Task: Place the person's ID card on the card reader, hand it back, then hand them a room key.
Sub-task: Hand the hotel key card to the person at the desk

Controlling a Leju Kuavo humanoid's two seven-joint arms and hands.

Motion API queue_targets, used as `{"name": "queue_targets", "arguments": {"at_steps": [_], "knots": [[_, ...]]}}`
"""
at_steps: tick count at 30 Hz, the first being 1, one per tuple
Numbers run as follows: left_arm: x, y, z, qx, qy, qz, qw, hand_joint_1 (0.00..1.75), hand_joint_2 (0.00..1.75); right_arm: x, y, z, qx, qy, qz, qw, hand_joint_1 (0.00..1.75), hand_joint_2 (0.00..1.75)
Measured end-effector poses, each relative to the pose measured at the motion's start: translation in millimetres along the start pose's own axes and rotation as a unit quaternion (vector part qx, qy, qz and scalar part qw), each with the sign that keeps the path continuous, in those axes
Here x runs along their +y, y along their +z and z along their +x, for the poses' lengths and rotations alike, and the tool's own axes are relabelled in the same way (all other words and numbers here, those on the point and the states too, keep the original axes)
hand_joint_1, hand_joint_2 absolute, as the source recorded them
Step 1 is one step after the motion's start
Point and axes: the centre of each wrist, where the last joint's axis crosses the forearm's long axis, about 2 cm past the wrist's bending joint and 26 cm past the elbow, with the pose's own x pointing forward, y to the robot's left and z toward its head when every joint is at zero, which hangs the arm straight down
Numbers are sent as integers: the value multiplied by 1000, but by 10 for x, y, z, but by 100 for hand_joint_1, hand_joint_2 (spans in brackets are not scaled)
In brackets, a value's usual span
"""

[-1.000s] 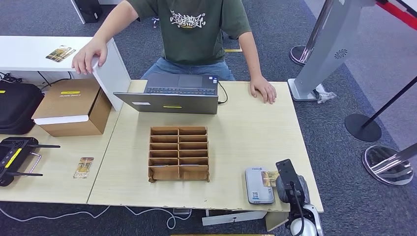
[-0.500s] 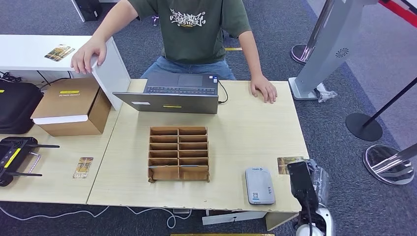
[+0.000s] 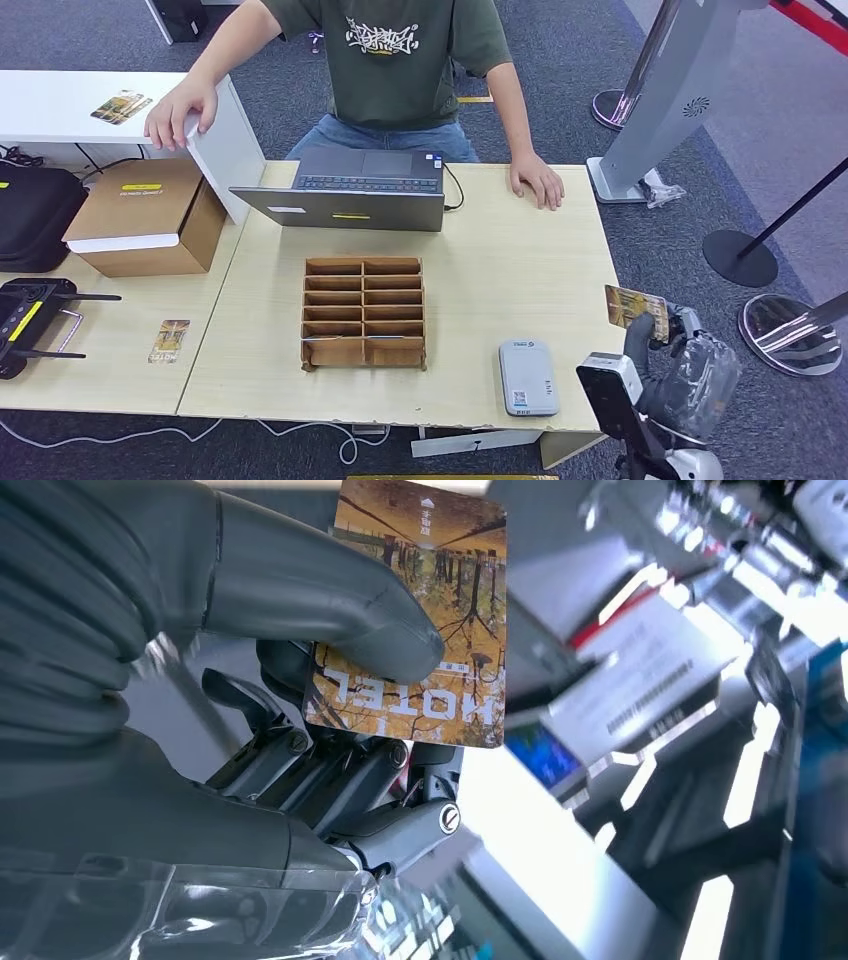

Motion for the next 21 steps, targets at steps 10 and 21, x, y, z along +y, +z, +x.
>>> {"name": "queue_targets", "arguments": {"at_steps": [10, 21], "knots": [[12, -6, 10, -15, -22, 1, 1000, 0, 0, -49, 1, 127, -69, 197, -66, 976, 173, 175], [24, -13, 6, -31, -27, 8, 999, 0, 0, -122, -166, 5, -198, 241, -66, 948, 172, 175]]}}
